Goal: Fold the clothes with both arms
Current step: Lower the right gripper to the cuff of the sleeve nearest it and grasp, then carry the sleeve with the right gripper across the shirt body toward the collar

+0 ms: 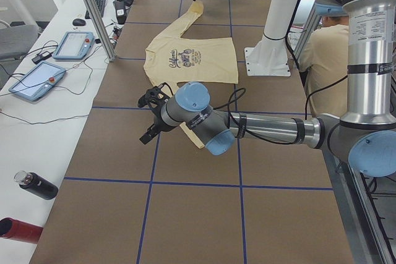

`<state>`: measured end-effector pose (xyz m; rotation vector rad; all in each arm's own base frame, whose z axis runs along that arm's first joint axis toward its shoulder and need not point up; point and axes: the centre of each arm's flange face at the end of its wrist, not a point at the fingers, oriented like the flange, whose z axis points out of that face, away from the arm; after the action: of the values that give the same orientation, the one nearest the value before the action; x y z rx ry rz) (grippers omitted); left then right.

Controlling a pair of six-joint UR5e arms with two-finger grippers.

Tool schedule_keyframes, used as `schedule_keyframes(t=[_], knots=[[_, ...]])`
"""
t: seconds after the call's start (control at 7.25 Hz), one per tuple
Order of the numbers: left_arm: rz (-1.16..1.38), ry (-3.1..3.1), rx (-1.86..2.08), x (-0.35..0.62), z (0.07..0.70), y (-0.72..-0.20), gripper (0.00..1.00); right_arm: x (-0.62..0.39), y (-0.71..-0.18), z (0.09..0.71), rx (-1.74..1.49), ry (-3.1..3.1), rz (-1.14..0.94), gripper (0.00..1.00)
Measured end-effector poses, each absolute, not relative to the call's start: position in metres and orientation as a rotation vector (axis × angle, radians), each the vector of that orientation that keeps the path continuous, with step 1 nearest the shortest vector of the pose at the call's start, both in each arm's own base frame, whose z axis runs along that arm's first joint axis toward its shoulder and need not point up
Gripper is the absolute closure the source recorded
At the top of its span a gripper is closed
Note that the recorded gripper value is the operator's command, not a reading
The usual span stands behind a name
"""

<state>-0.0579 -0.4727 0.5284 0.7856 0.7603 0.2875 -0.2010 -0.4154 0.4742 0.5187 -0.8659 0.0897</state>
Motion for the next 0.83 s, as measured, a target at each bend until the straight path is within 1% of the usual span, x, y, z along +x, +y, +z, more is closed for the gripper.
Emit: schedule_keyframes(t=[0.41,0.55,0.83], knots=[[0.288,0.761,0.786,-0.058,0.528,-0.473,0.00,-0.270,-0.487,0.267,0.460,-0.871,0.234,1.00],[0.288,0.761,0.786,-0.058,0.528,-0.473,0.00,-0.303,-0.501,0.200,0.453,-0.842,0.262,1.00],[0.287,0.762,0.784,-0.058,0.529,-0.473,0.00,-0.372,-0.509,0.104,0.495,-0.827,0.304,1.00]])
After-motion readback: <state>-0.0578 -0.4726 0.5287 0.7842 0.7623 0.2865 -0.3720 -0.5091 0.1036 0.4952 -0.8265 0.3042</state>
